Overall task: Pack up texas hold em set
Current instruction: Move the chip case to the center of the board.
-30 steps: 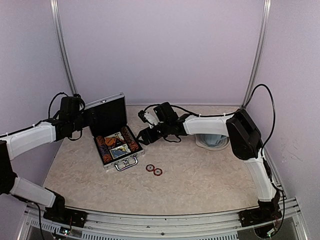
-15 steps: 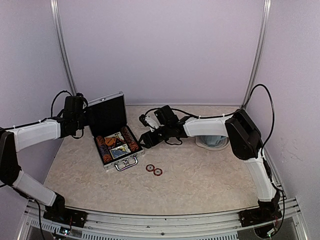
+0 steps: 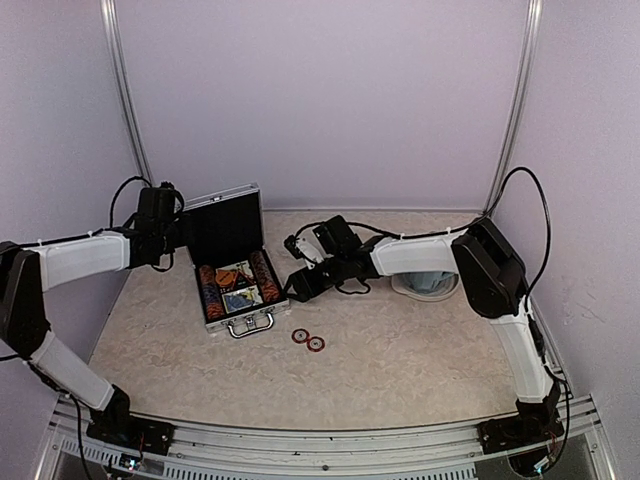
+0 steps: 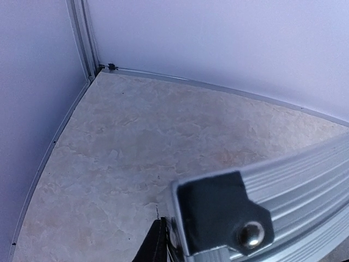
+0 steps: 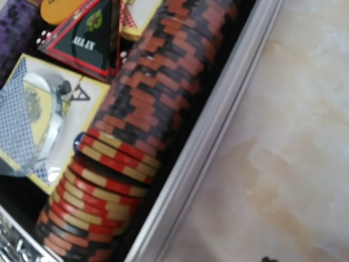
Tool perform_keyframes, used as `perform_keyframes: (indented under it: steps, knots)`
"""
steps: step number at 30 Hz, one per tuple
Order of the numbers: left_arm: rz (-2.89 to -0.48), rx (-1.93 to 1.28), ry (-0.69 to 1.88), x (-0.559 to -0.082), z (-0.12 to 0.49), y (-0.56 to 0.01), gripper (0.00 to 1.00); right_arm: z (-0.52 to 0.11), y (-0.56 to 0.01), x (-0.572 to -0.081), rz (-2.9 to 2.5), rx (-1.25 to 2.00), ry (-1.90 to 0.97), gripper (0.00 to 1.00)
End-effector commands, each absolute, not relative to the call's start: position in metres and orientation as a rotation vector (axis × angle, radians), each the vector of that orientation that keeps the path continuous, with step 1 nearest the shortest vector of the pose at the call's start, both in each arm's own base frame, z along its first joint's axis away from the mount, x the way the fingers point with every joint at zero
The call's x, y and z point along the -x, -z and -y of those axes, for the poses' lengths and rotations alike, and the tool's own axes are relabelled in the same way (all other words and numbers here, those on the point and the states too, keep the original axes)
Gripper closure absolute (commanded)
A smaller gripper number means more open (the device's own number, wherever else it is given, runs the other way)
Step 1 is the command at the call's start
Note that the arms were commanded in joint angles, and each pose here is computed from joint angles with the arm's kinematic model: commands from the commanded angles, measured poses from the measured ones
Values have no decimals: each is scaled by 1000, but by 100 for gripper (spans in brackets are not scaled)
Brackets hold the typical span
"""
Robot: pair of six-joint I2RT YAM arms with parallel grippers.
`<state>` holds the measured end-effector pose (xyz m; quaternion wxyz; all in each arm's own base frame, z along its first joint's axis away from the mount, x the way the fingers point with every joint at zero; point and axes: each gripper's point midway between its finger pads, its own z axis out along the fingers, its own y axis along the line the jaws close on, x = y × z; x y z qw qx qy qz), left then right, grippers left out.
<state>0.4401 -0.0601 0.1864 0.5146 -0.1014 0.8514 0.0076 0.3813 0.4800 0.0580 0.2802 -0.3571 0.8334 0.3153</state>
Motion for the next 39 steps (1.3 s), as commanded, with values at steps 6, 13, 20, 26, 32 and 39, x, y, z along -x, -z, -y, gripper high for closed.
perform_keyframes:
  steps: [6,13,20,26,32,39]
  knots:
    - [-1998,168,123,-460,123,-208,94,-462,-85,-391,-2215,907,-837,33]
    - [-2045,179,110,-466,142,-207,100,-454,-84,-393,-2227,898,-831,34]
    - [-2084,191,131,-469,157,-209,100,-448,-83,-395,-2243,880,-843,34]
    - [-2091,193,148,-470,171,-210,100,-438,-84,-399,-2260,849,-855,36]
    - [-2098,194,158,-474,183,-209,100,-431,-95,-398,-2246,844,-852,35]
    - [-2076,204,158,-484,179,-219,100,-419,-101,-392,-2247,837,-823,35]
